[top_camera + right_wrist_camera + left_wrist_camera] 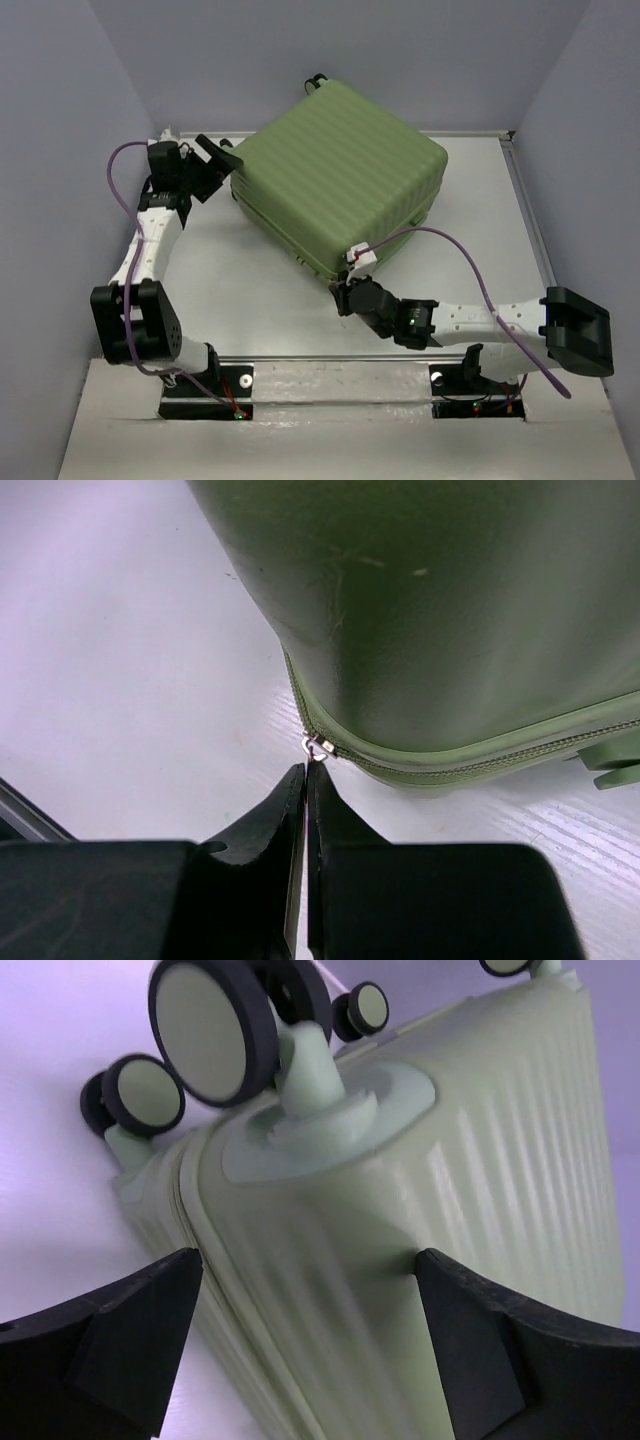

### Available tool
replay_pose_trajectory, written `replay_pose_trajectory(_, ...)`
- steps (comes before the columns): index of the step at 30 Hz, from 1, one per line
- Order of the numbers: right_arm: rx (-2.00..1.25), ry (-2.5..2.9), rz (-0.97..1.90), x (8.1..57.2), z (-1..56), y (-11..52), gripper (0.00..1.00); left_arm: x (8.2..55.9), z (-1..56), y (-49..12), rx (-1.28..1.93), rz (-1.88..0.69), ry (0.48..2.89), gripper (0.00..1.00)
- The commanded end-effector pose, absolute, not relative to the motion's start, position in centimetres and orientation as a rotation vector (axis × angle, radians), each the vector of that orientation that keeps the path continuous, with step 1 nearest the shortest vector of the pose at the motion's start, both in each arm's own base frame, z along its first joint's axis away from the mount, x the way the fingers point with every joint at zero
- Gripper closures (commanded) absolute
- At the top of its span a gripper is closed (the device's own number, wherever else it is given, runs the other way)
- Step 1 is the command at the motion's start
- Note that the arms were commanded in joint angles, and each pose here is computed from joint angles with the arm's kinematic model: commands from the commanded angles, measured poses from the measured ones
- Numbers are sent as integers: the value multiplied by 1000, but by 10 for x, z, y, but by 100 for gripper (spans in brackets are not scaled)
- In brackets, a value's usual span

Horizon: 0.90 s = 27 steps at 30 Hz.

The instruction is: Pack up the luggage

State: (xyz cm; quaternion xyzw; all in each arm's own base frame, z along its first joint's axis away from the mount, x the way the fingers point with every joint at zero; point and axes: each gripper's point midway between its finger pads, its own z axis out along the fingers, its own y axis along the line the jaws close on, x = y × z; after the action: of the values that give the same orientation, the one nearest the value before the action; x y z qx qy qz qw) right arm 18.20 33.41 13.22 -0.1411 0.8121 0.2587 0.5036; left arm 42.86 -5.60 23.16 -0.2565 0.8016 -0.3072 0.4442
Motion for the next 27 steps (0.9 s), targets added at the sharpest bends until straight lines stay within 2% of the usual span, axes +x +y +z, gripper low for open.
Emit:
replay_pose_trajectory(1, -433, 1952, 860, 147, 153, 366, 93, 461, 293, -65, -557, -902, 1840, 1)
replay_pose_trajectory(8, -449, 1951, 886, 137, 153, 364, 93, 505, 288, -64, -622, -973, 1795, 1)
replay_pose_trajectory(16, -443, 1949, 904, 131, 155, 356, 93, 529, 283, -65, -647, -999, 1788, 4)
replay_pose_trajectory(18, -440, 1954, 902, 131, 154, 354, 93, 533, 287, -65, -641, -1014, 1767, 8)
replay_pose_trajectory(23, -438, 1966, 894, 130, 152, 350, 93, 535, 291, -66, -649, -1057, 1711, 27)
replay_pose_trajectory(24, -430, 1969, 900, 130, 153, 349, 92, 534, 287, -65, -660, -1055, 1710, 34)
replay_pose_trajectory(27, -417, 2002, 888, 128, 149, 344, 67, 537, 286, -64, -661, -1055, 1695, 44)
